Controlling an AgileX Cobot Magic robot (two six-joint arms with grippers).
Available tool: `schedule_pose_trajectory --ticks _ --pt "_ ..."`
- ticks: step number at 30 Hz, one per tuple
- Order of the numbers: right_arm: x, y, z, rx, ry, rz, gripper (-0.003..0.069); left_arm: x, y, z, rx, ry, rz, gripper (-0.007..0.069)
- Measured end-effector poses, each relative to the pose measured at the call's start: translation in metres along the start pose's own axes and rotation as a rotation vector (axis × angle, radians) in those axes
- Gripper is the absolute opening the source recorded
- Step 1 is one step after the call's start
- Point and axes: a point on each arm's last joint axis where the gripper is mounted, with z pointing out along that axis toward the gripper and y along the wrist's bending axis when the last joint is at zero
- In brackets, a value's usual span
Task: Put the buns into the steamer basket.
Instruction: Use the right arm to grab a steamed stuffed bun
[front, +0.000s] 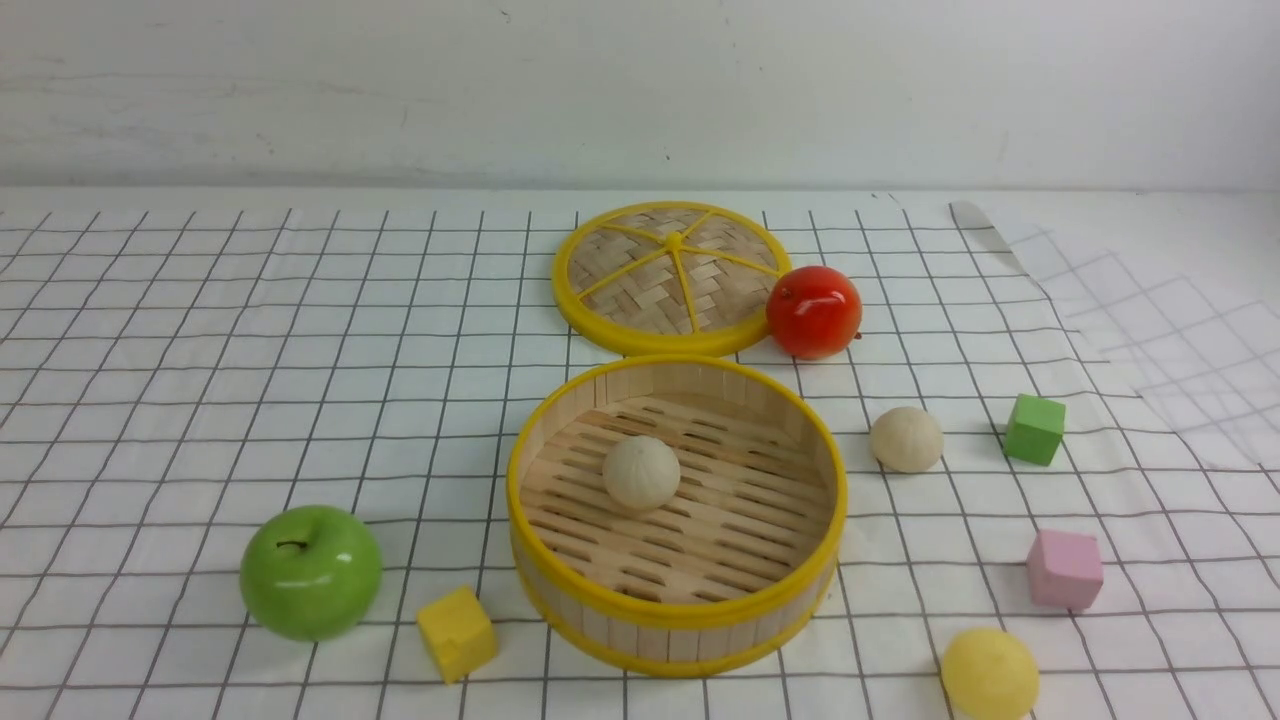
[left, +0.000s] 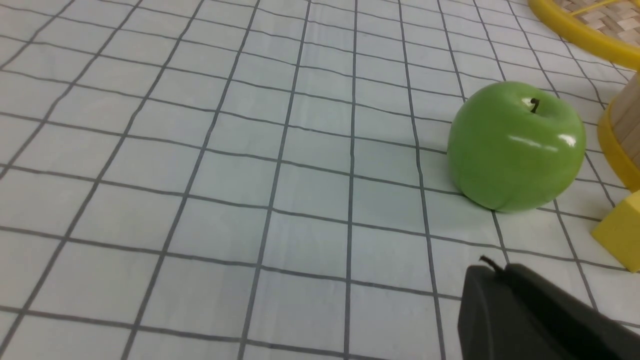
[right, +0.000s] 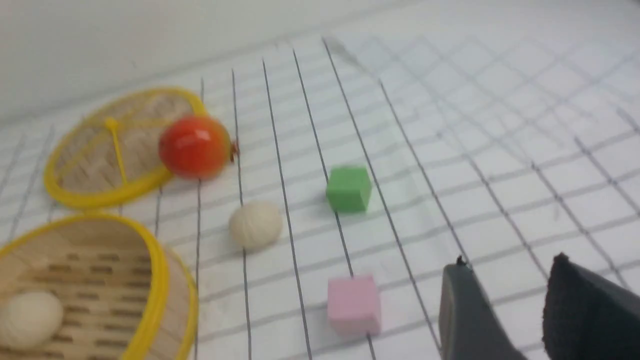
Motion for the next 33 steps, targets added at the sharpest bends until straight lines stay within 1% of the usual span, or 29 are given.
schedule_pose_trajectory --ticks 1,3,5,6,7,8,11,12,13,16,19,21,26,33 --pt "0.007 0.0 0.014 0.007 0.115 -0.01 0.0239 0.0 0.0 0.0 0.0 0.0 0.0 0.0016" --pt "0.016 0.004 0.029 -0.012 0.27 -0.03 0.0239 0.0 0.0 0.0 0.0 0.0 0.0 0.0016" --pt "0.02 0.008 0.04 -0.043 0.383 -0.045 0.0239 0.0 0.0 0.0 0.0 0.0 0.0 0.0016" --pt "0.021 0.008 0.043 -0.049 0.404 -0.062 0.0239 0.0 0.0 0.0 0.0 0.0 0.0 0.0016" --pt "0.023 0.013 0.052 -0.094 0.482 -0.087 0.0239 0.0 0.0 0.0 0.0 0.0 0.0 0.0016" --pt "0.024 0.018 0.059 -0.143 0.521 -0.093 0.0239 0.0 0.0 0.0 0.0 0.0 0.0 0.0016" --pt "0.022 0.031 0.074 -0.24 0.561 -0.134 0.0239 0.0 0.0 0.0 0.0 0.0 0.0 0.0016" --pt "0.022 0.033 0.075 -0.249 0.562 -0.13 0.0239 0.0 0.0 0.0 0.0 0.0 0.0 0.0016" --pt "0.021 0.043 0.083 -0.298 0.577 -0.155 0.0239 0.0 0.0 0.0 0.0 0.0 0.0 0.0016" --pt "0.021 0.059 0.097 -0.343 0.605 -0.209 0.0239 0.0 0.0 0.0 0.0 0.0 0.0 0.0016" --pt "0.025 0.069 0.106 -0.358 0.638 -0.245 0.0239 0.0 0.0 0.0 0.0 0.0 0.0 0.0016" --pt "0.028 0.073 0.114 -0.345 0.663 -0.258 0.0239 0.0 0.0 0.0 0.0 0.0 0.0 0.0016" --pt "0.045 0.069 0.142 -0.251 0.732 -0.228 0.0239 0.0 0.0 0.0 0.0 0.0 0.0 0.0016" --pt "0.055 0.066 0.165 -0.204 0.73 -0.208 0.0239 0.0 0.0 0.0 0.0 0.0 0.0 0.0016"
